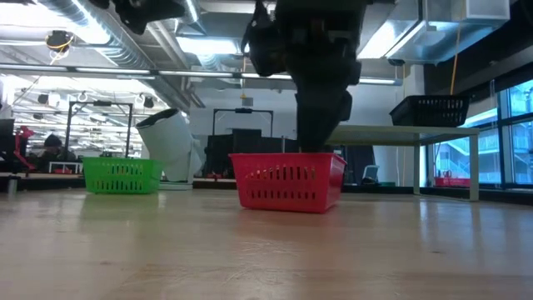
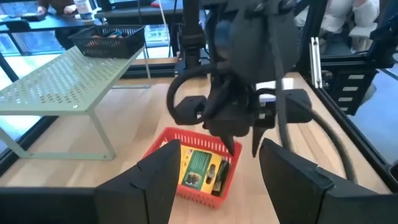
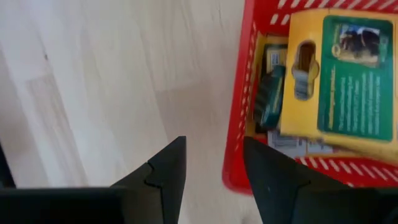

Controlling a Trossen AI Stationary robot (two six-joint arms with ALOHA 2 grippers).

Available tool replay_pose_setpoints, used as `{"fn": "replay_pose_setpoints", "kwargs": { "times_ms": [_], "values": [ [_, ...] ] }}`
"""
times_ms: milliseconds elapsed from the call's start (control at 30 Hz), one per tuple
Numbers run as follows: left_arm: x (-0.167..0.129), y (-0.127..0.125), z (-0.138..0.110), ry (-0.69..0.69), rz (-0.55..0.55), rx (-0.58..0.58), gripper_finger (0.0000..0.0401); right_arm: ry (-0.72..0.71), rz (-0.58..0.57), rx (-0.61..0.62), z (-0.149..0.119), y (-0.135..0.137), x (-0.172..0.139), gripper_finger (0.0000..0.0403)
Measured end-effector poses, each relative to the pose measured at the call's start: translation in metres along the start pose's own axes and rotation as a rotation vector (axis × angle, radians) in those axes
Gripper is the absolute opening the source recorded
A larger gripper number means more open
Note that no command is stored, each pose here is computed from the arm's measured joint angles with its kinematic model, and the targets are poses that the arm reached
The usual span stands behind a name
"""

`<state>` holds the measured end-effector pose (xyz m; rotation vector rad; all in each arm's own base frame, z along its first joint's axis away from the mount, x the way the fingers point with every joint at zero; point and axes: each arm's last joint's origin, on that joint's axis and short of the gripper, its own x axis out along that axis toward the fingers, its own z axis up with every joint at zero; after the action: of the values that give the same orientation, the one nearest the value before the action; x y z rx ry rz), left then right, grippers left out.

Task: Pick & Place Office Desk Supplies
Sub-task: Put the red basket on the shelf

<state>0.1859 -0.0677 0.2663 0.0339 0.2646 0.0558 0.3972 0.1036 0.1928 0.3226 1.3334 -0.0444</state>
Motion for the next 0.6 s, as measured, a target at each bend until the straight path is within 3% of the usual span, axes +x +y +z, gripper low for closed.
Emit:
{"fn": "replay_pose_setpoints", "kwargs": {
  "times_ms": [600],
  "values": [
    [-0.009,-0.007,0.0,-0.01,-0.006,0.029,0.0212,0.021,0.033,0.001,0.012,-0.013,0.032,0.016]
  ]
}}
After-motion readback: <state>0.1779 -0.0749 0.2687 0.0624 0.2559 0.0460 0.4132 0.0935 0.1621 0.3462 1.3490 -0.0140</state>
